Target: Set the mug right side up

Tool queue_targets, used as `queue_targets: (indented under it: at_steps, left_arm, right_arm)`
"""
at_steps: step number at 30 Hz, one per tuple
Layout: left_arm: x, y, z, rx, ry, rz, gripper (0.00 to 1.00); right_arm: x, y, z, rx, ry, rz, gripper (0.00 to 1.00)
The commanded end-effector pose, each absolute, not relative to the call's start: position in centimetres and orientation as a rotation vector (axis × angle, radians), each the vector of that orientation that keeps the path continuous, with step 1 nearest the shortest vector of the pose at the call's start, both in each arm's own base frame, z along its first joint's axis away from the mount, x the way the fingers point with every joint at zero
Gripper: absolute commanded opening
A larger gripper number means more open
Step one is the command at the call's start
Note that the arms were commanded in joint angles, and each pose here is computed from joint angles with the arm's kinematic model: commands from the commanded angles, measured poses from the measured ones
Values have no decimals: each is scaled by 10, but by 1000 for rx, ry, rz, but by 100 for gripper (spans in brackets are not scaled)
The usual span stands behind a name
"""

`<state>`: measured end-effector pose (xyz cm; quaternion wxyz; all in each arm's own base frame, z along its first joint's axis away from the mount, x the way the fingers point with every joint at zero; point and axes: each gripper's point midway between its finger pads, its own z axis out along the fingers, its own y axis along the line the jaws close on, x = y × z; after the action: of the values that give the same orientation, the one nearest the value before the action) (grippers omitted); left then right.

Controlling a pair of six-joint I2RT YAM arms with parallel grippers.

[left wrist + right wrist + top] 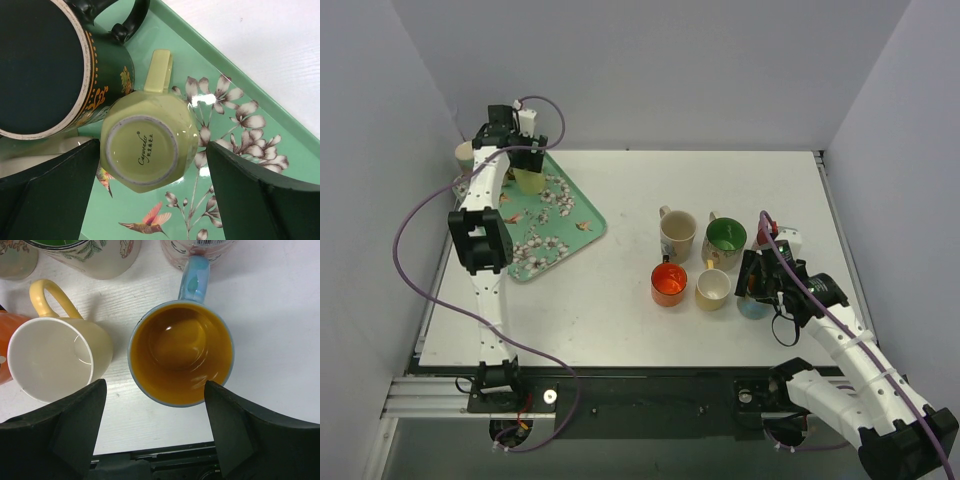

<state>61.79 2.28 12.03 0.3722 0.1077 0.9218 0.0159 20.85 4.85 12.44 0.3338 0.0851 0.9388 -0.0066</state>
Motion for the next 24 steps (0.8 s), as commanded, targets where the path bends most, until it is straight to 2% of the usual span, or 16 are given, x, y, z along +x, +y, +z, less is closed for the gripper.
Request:
queue_targets:
  at_steps: [1, 8, 12, 14, 15, 16, 17, 18, 20, 24]
  left_arm:
    - [632, 24, 117, 247, 2321, 49, 96]
    - [651, 27, 115, 240, 2267, 96, 95]
    - [653, 23, 113, 245, 2258, 72, 87]
    - [651, 17, 117, 258, 2252, 35, 76]
    - [650, 15, 116, 263, 2254, 22, 62]
    - [649, 12, 123, 274, 2241, -3, 56]
    - [646, 10, 120, 280, 2248, -17, 41]
    - [645, 7, 126, 295, 2236, -40, 34]
    - [641, 4, 132, 315, 2230, -67, 0]
    - [626, -8, 147, 374, 2224, -163, 0]
  right_arm:
    - [208, 44, 120, 240, 2456, -53, 74]
    - [207, 46, 116, 240, 2464, -45, 74]
    - [206, 46, 116, 245, 2462, -45, 74]
    - [206, 46, 117, 248, 2461, -41, 74]
    - [206, 46, 117, 248, 2459, -37, 74]
    - [207, 47, 118, 247, 2460, -34, 74]
    - [206, 47, 118, 243, 2462, -36, 74]
    - [207, 47, 119, 247, 2460, -35, 74]
    - [208, 49, 121, 241, 2459, -28, 74]
    - [207, 49, 132, 227, 2441, -23, 74]
